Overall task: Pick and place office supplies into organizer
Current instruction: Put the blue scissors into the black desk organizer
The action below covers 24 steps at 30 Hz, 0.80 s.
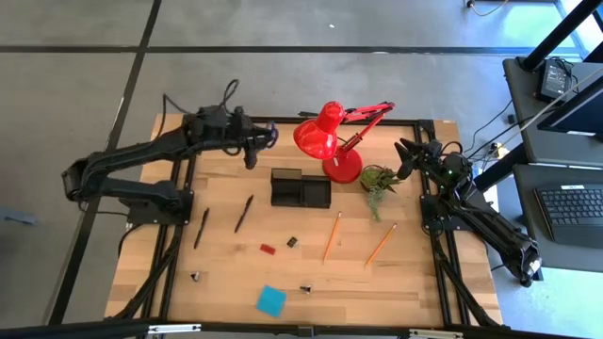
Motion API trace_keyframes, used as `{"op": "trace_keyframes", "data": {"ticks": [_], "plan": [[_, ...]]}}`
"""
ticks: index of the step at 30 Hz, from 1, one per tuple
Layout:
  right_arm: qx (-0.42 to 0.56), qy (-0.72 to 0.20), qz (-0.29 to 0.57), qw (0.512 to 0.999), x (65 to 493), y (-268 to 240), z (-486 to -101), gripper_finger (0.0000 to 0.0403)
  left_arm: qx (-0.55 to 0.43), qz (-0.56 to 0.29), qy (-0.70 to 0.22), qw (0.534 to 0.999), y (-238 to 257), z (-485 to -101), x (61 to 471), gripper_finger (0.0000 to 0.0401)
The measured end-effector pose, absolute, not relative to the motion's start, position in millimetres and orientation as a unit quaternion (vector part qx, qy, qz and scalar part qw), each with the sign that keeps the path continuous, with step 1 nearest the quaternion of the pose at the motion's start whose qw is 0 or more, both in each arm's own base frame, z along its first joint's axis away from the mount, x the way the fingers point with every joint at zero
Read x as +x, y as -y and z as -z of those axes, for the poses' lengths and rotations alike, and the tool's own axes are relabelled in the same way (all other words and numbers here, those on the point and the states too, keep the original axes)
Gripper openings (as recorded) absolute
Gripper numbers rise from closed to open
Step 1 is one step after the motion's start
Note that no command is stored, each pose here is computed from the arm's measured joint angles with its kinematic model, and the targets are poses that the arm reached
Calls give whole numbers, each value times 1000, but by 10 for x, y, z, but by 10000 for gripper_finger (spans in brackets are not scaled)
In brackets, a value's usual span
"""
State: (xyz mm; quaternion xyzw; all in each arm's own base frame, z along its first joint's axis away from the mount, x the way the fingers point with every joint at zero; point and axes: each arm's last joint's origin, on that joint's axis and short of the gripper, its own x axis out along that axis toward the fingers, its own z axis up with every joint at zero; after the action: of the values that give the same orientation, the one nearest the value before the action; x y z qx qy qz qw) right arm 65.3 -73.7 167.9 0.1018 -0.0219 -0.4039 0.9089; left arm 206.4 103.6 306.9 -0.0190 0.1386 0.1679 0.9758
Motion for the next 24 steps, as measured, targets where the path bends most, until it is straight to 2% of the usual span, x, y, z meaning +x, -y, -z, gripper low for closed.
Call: {"op": "trace_keyframes", "data": {"ticks": [5,10,19,24], "plan": [[103,19,404,909,653,737,-1672,145,-1,-119,-31,992,-962,-2994,2004,81],[104,18,404,909,653,737,-1671,145,-13,-90,36,995,-918,-2824,1955,78],[103,18,404,909,653,737,-1671,145,-27,-49,127,990,-786,-2550,1888,78],[103,18,404,909,653,737,-1671,145,-29,-27,139,989,-702,-2451,1909,83]]}}
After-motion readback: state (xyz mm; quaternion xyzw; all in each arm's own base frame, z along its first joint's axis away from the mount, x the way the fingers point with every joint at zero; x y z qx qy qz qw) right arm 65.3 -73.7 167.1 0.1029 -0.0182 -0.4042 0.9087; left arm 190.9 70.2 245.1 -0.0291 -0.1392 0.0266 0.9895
